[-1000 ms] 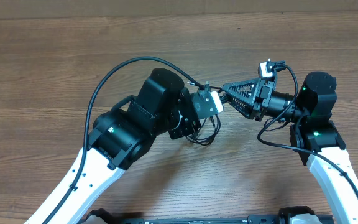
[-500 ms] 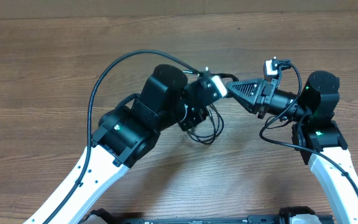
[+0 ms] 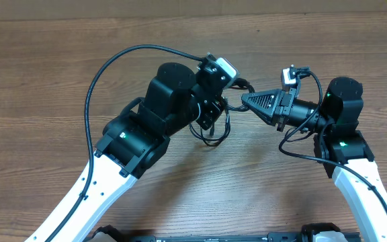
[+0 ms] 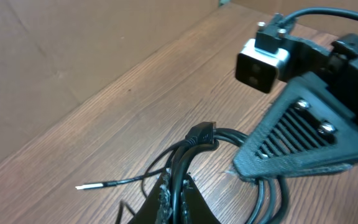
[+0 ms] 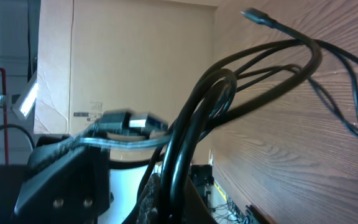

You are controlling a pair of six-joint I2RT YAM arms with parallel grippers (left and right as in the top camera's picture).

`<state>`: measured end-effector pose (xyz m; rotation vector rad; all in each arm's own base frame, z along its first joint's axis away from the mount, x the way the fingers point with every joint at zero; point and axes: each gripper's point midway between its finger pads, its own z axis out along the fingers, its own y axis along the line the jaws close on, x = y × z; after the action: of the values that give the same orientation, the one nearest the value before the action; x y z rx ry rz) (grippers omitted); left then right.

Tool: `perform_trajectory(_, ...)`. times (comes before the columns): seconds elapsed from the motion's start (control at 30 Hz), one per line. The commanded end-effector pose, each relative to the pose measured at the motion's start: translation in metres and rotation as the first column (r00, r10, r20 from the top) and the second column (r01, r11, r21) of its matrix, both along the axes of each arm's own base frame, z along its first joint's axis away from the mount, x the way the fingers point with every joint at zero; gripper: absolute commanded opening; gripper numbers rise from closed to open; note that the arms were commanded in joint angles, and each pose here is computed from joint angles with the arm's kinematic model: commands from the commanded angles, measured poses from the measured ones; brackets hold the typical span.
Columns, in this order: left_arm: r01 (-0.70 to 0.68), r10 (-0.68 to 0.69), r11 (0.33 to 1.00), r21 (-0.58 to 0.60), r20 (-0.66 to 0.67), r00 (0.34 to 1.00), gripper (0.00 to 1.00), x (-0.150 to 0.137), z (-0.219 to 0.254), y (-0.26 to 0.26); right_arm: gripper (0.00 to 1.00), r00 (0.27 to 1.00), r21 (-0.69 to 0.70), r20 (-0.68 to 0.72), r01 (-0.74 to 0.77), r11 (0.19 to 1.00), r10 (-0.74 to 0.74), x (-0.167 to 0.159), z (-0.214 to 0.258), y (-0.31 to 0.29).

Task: Untangle cables

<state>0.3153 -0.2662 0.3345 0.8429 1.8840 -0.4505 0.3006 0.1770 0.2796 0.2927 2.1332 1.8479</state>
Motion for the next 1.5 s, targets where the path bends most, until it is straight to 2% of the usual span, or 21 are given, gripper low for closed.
perform_trajectory(0.0,-0.041,0.042,0.998,-0.046,0.02,0.999,0.04,0.004,0.018,0.005,0.04,0.999,-0.002,0.026,-0.037,0.999,0.038,-0.006,0.001,0.004)
perform_trajectory(0.17,-0.058,0.059,0.997,-0.052,0.023,0.998,0.04,0.006,0.02,0.007,0.04,0.999,-0.002,0.027,-0.038,0.999,0.038,-0.006,0.001,0.004)
perform_trajectory(0.27,-0.18,0.18,0.98,-0.084,-0.008,0.984,0.04,0.018,0.021,0.024,0.04,0.999,-0.002,0.027,-0.038,0.999,0.038,-0.006,0.001,0.004)
perform_trajectory(0.4,-0.371,0.36,0.919,-0.133,-0.099,0.928,0.04,0.035,0.015,0.055,0.04,0.999,-0.001,0.026,-0.03,1.0,0.03,-0.004,0.001,0.002)
perform_trajectory(0.53,-0.456,0.442,0.886,-0.08,-0.147,0.885,0.04,0.041,0.0,0.081,0.04,1.0,0.008,0.026,-0.004,1.0,0.003,0.001,0.003,-0.014)
perform_trajectory(0.67,-0.478,0.466,0.878,-0.038,-0.161,0.87,0.05,0.04,-0.009,0.092,0.04,1.0,0.013,0.025,0.016,1.0,-0.016,0.004,0.004,-0.023)
perform_trajectory(0.73,-0.478,0.467,0.878,-0.033,-0.164,0.869,0.18,0.039,-0.01,0.092,0.04,0.999,0.014,0.025,0.022,1.0,-0.022,0.005,0.004,-0.026)
perform_trajectory(0.8,-0.477,0.468,0.879,-0.018,-0.171,0.867,0.4,0.038,-0.014,0.093,0.04,0.999,0.016,0.026,0.025,1.0,-0.025,0.005,0.004,-0.028)
perform_trajectory(0.83,-0.469,0.463,0.883,0.002,-0.166,0.871,0.46,0.036,-0.016,0.094,0.04,0.999,0.017,0.026,0.027,0.999,-0.028,0.005,0.004,-0.03)
perform_trajectory(0.87,-0.46,0.458,0.888,0.025,-0.161,0.875,0.49,0.035,-0.019,0.095,0.04,0.999,0.017,0.025,0.03,0.999,-0.031,0.006,0.004,-0.031)
perform_trajectory(1.03,-0.434,0.441,0.897,0.077,-0.178,0.88,0.5,0.028,-0.029,0.097,0.04,0.999,0.022,0.019,0.038,0.999,-0.038,0.007,0.005,-0.035)
perform_trajectory(1.1,-0.402,0.408,0.913,0.069,-0.203,0.89,0.52,0.024,-0.032,0.09,0.04,0.999,0.03,0.0,0.039,0.999,-0.039,0.007,0.005,-0.035)
perform_trajectory(1.2,-0.296,0.298,0.954,0.043,-0.234,0.926,0.29,0.015,-0.032,0.073,0.04,0.999,0.038,0.027,0.02,0.999,-0.022,0.005,0.011,-0.033)
perform_trajectory(1.27,-0.155,0.159,0.987,0.037,-0.227,0.961,0.23,0.003,-0.031,0.056,0.03,1.0,0.049,0.022,0.017,0.999,-0.018,0.005,0.014,-0.033)
perform_trajectory(1.33,0.058,-0.053,0.998,0.022,-0.209,0.976,0.25,-0.015,-0.029,0.034,0.04,0.999,0.062,0.023,0.02,0.998,-0.022,0.006,0.019,-0.033)
perform_trajectory(1.37,0.155,-0.147,0.988,0.024,-0.196,0.97,0.3,-0.023,-0.03,0.025,0.04,0.999,0.072,0.028,0.02,0.997,-0.022,0.006,0.023,-0.033)
perform_trajectory(1.43,0.221,-0.206,0.974,0.052,-0.207,0.956,0.42,-0.025,-0.042,0.02,0.04,0.999,0.085,0.046,0.01,0.996,-0.014,0.005,0.03,-0.032)
perform_trajectory(1.47,0.226,-0.208,0.972,0.06,-0.218,0.954,0.42,-0.024,-0.047,0.019,0.04,0.998,0.088,0.055,0.006,0.996,-0.011,0.005,0.033,-0.032)
